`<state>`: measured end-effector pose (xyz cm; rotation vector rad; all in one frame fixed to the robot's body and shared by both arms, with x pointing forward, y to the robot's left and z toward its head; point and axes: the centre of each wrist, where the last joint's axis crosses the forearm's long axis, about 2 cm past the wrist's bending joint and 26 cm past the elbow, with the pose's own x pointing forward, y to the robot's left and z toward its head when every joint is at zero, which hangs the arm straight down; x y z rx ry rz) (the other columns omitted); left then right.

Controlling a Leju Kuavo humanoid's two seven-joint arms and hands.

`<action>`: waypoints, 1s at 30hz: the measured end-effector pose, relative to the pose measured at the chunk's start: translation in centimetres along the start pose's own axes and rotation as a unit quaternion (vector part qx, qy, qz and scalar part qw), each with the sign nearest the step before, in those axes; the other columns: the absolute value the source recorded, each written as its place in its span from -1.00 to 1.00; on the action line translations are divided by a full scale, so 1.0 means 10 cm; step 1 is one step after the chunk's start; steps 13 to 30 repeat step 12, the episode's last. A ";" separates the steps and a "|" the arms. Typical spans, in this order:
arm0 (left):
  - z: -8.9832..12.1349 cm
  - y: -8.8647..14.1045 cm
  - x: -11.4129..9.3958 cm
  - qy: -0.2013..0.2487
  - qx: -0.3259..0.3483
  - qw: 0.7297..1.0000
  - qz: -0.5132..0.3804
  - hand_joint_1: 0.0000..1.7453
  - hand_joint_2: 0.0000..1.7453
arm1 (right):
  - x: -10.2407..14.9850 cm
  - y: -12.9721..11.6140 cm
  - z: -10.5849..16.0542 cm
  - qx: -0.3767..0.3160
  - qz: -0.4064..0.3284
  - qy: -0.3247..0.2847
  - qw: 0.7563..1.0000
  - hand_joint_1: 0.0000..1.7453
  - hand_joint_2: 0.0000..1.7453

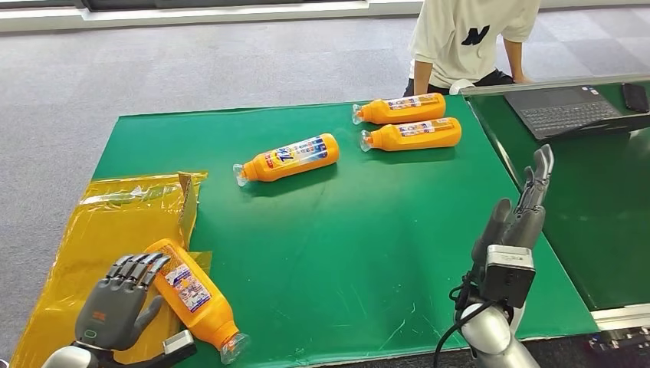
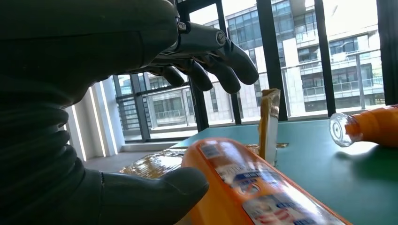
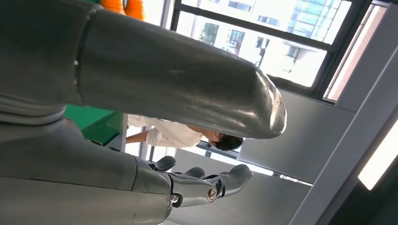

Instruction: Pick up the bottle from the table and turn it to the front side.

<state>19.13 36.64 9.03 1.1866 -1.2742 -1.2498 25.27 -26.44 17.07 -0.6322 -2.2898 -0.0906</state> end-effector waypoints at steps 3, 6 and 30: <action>0.04 -0.14 0.16 -0.003 -0.015 1.000 0.023 0.63 1.00 | -0.01 -0.01 -0.01 -0.004 -0.001 0.007 1.000 -1.00 -1.00; 0.06 -0.21 0.25 -0.004 -0.020 0.999 0.035 -0.77 1.00 | -0.02 -0.02 -0.01 -0.006 0.000 0.009 1.000 -1.00 -1.00; 0.02 -0.20 0.33 0.000 -0.011 0.998 0.063 -1.00 1.00 | -0.01 -0.06 0.08 -0.003 0.003 0.015 1.000 -1.00 -1.00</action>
